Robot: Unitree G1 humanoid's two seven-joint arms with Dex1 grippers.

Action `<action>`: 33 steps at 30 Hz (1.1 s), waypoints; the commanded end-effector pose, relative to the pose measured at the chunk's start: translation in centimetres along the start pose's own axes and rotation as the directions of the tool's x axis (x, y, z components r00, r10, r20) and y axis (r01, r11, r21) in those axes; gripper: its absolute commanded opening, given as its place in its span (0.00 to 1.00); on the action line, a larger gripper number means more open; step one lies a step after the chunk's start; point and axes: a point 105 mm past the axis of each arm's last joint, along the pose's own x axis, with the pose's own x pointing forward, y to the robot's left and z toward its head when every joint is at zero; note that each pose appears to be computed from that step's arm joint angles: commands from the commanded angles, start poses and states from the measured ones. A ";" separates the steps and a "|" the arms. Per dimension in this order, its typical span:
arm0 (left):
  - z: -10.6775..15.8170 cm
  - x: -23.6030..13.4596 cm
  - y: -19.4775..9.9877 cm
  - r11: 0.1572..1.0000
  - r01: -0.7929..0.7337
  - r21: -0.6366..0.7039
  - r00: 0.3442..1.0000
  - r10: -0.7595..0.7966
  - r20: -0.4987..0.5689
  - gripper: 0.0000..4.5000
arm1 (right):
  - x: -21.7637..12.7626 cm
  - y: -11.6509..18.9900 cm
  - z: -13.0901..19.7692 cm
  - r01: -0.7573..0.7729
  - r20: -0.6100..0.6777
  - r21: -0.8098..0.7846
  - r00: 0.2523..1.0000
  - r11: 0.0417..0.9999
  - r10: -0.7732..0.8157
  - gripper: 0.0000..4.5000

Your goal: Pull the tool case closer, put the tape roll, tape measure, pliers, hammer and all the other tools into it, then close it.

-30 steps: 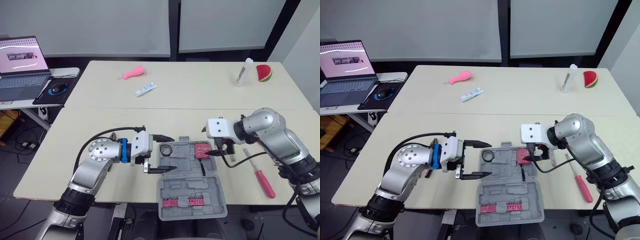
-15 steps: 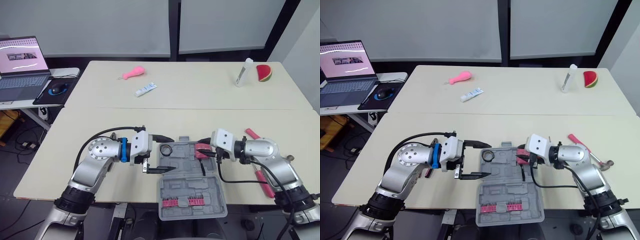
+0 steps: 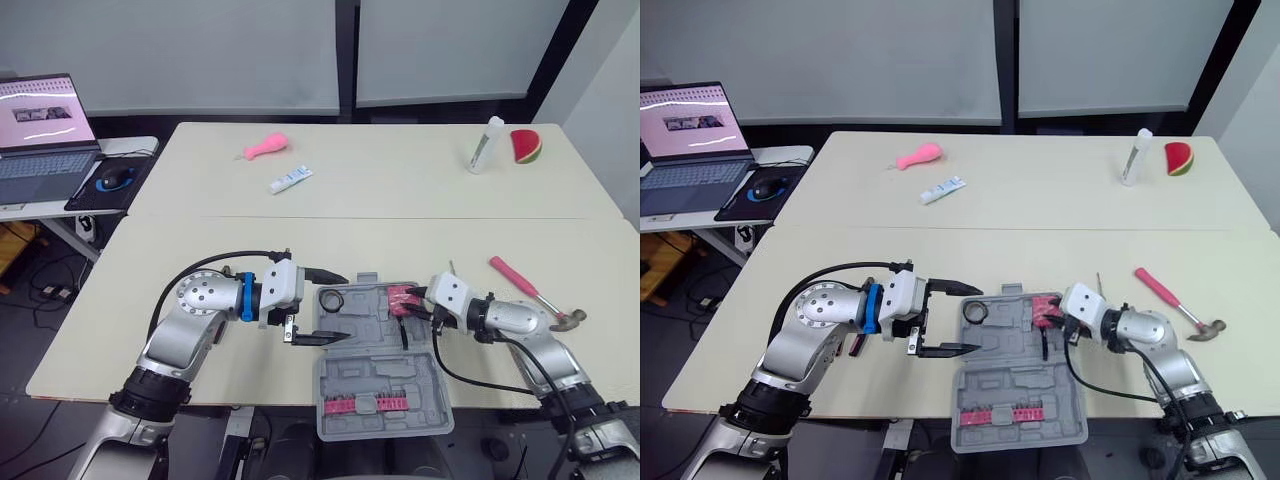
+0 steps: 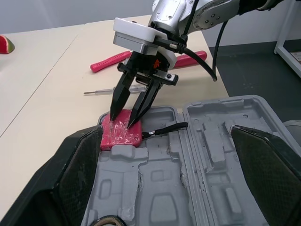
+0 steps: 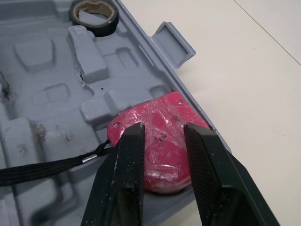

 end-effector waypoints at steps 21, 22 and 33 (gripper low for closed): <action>0.8 -6.4 3.1 0.970 -0.239 -0.035 0.970 0.237 -0.059 1.00 | -4.0 -3.3 5.1 -0.059 0.131 0.087 0.990 0.994 0.047 0.40; 0.6 -7.6 3.4 0.961 -0.274 -0.049 0.960 0.269 -0.080 1.00 | -5.1 -3.9 5.5 -0.053 0.136 0.068 0.990 0.996 0.043 0.44; -2.9 -24.9 2.7 0.698 -0.694 -0.176 0.698 0.591 -0.404 1.00 | -19.6 -8.8 2.8 0.097 -0.070 0.020 0.993 0.995 -0.095 0.99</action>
